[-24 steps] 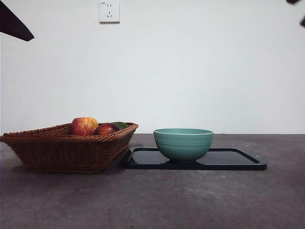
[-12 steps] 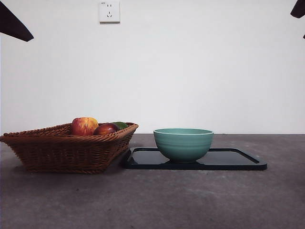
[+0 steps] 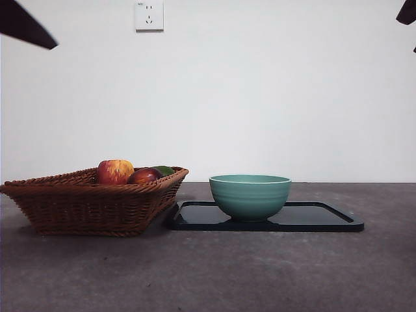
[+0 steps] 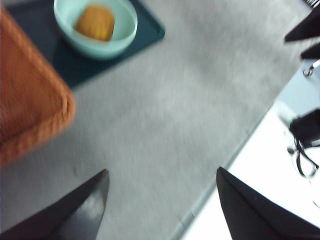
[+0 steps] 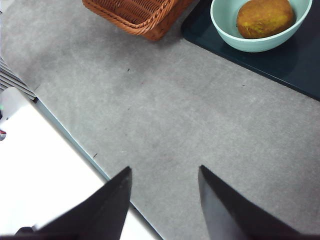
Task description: Pick up the wifruite, put it on the bowl, pick up the plate, put it on desk
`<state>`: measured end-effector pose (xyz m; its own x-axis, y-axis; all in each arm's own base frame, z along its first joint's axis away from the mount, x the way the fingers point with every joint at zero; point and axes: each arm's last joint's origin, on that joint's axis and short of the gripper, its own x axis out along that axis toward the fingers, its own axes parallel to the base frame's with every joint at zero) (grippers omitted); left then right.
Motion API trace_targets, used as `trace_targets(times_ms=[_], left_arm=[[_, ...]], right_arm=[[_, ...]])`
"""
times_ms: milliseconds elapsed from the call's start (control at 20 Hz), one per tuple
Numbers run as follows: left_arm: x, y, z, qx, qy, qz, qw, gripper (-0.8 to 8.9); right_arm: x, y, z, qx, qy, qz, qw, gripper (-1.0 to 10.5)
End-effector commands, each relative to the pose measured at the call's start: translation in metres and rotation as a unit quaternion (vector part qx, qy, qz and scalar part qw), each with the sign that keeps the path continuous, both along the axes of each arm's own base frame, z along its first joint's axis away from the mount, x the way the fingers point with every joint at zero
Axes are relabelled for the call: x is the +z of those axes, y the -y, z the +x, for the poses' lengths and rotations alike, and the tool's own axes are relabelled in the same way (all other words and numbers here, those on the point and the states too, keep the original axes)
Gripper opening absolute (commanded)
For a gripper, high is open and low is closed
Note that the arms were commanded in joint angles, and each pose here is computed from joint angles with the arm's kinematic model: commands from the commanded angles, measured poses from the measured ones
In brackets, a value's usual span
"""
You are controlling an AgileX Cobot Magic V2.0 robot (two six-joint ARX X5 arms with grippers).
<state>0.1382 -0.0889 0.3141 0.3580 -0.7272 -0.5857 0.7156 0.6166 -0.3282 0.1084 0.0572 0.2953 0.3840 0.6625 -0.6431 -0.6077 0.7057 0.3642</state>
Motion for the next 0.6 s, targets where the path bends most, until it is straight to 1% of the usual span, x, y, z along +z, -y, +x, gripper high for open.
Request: trace_targets(times_ms=[50,300,450,600], left_arm=[[0.01,0.008,0.011,0.006,0.025,-0.006,1.0,3.44],[0.03,0.036,0.054,0.004,0.03,-0.006,1.0,3.44],[0.039,0.06,0.09,-0.01,0.032,0.003,0.999,3.44],[0.04,0.087,0.125,-0.027,0.034,0.015,0.999,3.44]], right_arm=[[0.003,-0.001,0.001,0.008,0.012,0.002,1.0,2.1],[0.003,-0.001,0.001,0.007,0.011,0.002,1.0,2.1],[0.003,-0.001,0.001,0.007,0.01,0.002,1.0,2.1],[0.003,-0.001,0.001,0.006,0.009,0.002,1.0,2.1]])
